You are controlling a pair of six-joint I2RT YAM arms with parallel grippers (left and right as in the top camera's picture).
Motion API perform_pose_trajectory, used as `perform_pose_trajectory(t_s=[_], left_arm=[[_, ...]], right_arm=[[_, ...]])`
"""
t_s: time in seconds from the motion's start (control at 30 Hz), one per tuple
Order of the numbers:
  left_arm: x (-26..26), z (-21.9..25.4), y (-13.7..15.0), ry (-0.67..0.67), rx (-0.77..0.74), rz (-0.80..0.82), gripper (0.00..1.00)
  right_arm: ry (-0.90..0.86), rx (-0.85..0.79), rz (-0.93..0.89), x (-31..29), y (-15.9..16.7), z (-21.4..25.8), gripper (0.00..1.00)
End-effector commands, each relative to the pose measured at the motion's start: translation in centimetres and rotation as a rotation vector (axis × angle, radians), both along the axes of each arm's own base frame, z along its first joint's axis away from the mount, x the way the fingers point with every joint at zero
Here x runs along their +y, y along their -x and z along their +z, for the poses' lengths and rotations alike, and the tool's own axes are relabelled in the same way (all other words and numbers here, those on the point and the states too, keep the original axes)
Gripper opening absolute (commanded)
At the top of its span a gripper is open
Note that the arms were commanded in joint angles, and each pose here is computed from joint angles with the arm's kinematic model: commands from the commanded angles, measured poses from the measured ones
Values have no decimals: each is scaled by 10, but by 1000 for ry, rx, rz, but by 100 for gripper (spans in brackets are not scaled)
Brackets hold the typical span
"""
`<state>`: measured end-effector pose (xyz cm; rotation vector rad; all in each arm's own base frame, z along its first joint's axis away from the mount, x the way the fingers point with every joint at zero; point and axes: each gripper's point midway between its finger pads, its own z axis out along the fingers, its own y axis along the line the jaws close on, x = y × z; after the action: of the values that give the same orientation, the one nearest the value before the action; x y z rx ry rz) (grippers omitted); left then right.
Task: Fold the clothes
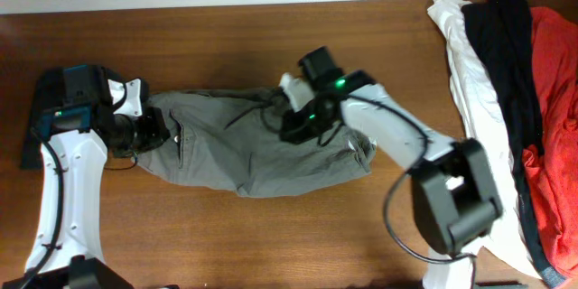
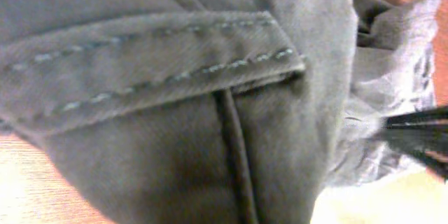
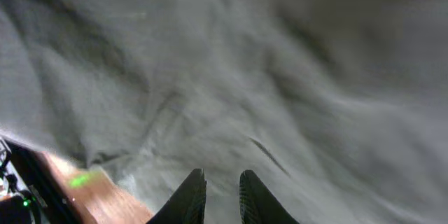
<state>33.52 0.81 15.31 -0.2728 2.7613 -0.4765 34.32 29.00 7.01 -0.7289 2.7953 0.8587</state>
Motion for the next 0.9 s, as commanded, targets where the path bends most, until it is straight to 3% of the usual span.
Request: perform_pose_trajectory(t_s=[0.0, 0.3, 0.53, 0.73, 0.87], left_arm=[[-20, 27, -4, 53, -89, -65, 0], [-62, 75, -10, 259, -218, -178, 0], [-73, 92, -13, 264, -259, -218, 0], [-76, 84, -11, 213, -233, -225, 0], [-79, 79, -9, 167, -217, -234, 0]], right_arm=[[7, 99, 20, 25, 24, -32, 22], [-34, 153, 131, 82, 61, -79, 23], [-119, 92, 200, 115, 70, -69, 28], [-104, 88, 184, 95, 56, -58, 27], [-23, -11, 104, 53, 20, -18, 29]])
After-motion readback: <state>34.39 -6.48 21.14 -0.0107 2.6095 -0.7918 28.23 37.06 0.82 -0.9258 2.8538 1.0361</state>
